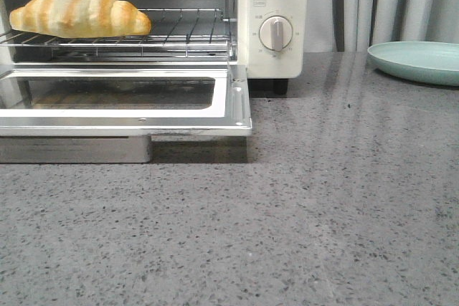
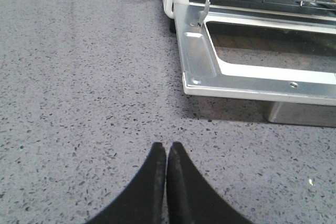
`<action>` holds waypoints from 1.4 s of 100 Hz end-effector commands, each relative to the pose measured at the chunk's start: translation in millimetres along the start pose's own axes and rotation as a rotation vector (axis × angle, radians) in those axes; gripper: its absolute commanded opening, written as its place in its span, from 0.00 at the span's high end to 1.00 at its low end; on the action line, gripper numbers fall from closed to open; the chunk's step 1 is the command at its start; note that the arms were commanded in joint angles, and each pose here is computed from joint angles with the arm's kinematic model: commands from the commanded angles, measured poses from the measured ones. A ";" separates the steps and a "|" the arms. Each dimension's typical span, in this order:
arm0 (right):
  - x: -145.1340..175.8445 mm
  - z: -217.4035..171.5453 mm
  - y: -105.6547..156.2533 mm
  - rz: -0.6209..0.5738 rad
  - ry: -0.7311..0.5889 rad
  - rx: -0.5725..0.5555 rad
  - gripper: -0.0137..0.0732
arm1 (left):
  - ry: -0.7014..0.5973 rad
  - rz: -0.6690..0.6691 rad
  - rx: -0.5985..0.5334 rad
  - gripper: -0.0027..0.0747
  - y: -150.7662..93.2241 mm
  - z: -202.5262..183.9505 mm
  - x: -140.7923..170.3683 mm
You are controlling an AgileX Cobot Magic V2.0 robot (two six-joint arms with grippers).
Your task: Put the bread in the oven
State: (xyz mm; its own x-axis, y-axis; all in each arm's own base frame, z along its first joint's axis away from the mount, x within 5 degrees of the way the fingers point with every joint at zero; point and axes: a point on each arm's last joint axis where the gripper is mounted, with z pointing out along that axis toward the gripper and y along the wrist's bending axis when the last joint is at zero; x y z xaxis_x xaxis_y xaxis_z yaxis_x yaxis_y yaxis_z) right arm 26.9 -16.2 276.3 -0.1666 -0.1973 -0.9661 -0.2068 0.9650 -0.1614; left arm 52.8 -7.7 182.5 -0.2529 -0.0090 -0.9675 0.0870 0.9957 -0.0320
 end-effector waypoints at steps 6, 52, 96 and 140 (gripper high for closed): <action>6.4 16.1 16.1 0.133 -0.112 -0.014 0.90 | -0.048 -0.019 -0.005 0.99 0.6 0.5 2.7; 76.3 50.4 25.0 0.157 -0.061 0.137 0.90 | -0.048 -0.019 -0.005 0.99 0.6 0.5 2.7; 84.5 47.6 26.0 0.198 0.004 0.138 0.90 | -0.048 -0.019 -0.005 0.99 0.6 0.5 2.7; 84.5 47.6 26.0 0.198 0.005 0.138 0.90 | -0.048 -0.019 -0.005 0.99 0.6 0.5 2.7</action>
